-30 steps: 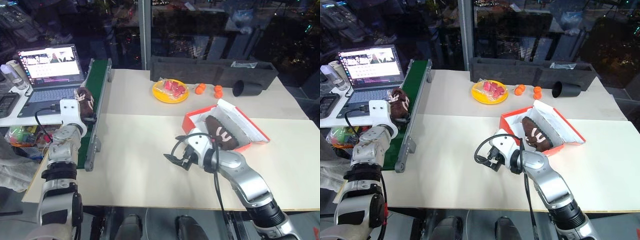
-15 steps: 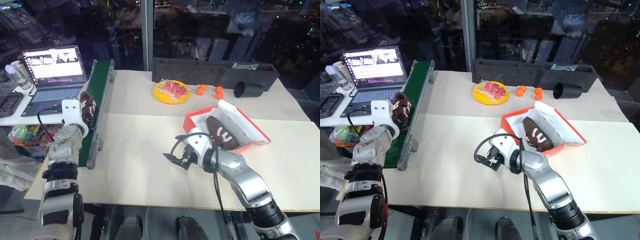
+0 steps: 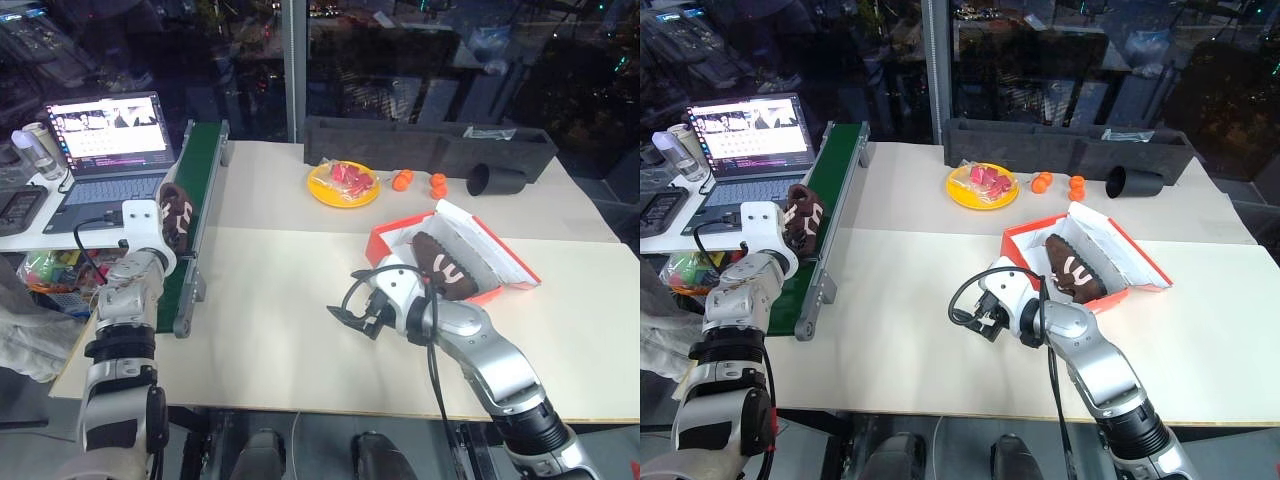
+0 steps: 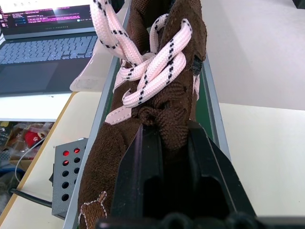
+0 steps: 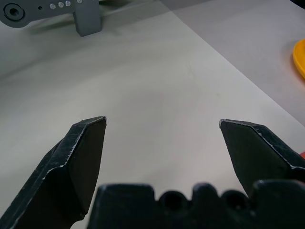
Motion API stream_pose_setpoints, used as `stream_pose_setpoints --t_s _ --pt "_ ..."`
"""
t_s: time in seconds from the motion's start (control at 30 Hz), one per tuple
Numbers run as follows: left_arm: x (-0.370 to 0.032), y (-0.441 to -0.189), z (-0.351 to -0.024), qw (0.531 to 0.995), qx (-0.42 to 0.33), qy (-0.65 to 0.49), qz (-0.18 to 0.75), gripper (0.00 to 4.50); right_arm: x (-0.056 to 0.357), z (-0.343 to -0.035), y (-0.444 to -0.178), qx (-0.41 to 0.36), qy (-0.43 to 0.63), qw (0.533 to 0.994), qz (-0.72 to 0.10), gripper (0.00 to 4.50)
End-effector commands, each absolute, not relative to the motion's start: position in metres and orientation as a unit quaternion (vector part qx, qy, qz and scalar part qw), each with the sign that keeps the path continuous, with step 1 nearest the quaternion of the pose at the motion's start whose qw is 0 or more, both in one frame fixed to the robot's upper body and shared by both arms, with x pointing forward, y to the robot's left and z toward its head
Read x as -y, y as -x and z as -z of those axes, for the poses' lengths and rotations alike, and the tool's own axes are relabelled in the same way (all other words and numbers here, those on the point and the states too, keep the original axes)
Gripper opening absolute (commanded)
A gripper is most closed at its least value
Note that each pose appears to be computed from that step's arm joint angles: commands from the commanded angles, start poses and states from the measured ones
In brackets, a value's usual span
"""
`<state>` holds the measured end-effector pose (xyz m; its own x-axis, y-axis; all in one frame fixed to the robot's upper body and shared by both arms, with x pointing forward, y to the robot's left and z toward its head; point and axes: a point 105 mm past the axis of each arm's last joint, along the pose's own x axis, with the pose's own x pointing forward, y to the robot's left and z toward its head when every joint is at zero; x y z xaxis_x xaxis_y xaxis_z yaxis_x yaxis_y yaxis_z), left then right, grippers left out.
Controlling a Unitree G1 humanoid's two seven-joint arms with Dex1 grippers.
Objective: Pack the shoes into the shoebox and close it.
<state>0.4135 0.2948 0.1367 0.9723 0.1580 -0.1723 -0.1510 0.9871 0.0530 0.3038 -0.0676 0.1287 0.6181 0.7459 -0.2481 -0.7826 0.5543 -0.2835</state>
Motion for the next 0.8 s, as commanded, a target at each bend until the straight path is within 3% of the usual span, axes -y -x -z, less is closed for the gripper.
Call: stream_pose_setpoints --t_s 0.03,0.2,0.33,0.47,0.57,0.8 --pt "-0.29 -0.416 -0.145 0.995 -0.068 -0.009 -0.072 0.11 0.069 -0.143 -0.306 -0.027 0.18 0.887 -0.424 4.5" --pt "-0.276 -0.417 -0.177 0.998 0.016 0.022 -0.049 0.11 0.084 -0.149 -0.326 -0.056 0.115 0.923 -0.363 4.5" --pt "-0.22 -0.412 -0.209 0.988 0.092 0.101 0.067 0.11 0.098 -0.18 -0.356 -0.057 -0.017 0.958 -0.281 4.5" --pt "-0.159 -0.398 -0.218 0.959 0.088 0.186 0.197 0.11 0.093 -0.203 -0.373 -0.074 -0.18 0.948 -0.252 4.5" --pt "-0.099 -0.371 -0.217 0.919 0.056 0.2 0.335 0.11 0.075 -0.217 -0.375 -0.095 -0.274 0.916 -0.277 4.5" --pt "-0.051 -0.341 -0.213 0.877 0.024 0.201 0.436 0.11 0.064 -0.225 -0.374 -0.115 -0.287 0.906 -0.29 4.5"
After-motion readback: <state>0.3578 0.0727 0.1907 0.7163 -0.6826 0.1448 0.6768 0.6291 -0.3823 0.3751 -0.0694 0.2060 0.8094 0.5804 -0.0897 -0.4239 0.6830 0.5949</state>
